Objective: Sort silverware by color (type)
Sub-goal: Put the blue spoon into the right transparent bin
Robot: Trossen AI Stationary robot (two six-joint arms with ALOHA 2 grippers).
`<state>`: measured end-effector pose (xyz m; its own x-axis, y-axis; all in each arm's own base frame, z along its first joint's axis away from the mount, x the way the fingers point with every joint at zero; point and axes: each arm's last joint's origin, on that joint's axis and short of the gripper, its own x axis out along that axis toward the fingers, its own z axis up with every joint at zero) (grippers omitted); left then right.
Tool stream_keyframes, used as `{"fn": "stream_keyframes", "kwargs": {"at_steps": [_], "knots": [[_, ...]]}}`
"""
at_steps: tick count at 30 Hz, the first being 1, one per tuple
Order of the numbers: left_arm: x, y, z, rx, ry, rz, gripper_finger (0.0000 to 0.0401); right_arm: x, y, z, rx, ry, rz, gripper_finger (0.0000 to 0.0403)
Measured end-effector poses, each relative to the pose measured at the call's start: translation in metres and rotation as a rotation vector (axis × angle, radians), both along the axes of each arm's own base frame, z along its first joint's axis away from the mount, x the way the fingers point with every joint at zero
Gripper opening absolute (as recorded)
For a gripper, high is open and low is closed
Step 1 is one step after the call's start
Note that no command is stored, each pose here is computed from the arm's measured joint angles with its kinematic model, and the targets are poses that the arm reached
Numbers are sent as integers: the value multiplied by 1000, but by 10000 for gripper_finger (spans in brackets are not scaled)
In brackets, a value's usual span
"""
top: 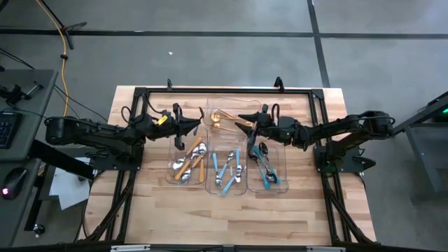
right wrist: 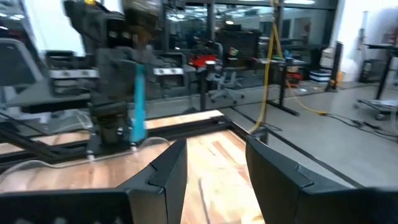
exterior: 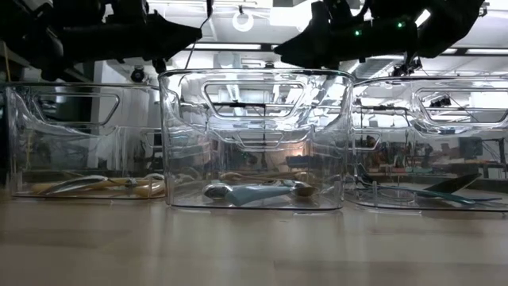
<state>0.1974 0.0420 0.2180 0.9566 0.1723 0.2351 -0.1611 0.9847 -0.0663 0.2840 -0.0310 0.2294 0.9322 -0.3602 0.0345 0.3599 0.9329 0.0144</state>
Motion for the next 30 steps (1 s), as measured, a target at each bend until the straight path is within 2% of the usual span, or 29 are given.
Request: {"fn": "stream_keyframes", "kwargs": {"at_steps": [5,12,18,23,30], "knots": [[3,2,-4,-10,13,29,0,0,1,3,-4,-29,35,149],[31,1,-11,-4,84,2,0,0,2,5,47,-76,75,149],[49,-4,-6,11,85,-45,0,3,6,4,19,-78,220,149],[59,-8,-3,37,83,-108,0,9,6,-2,10,-119,238,149],[63,-9,-7,45,99,-113,0,17,6,-11,-1,-184,243,149]]}}
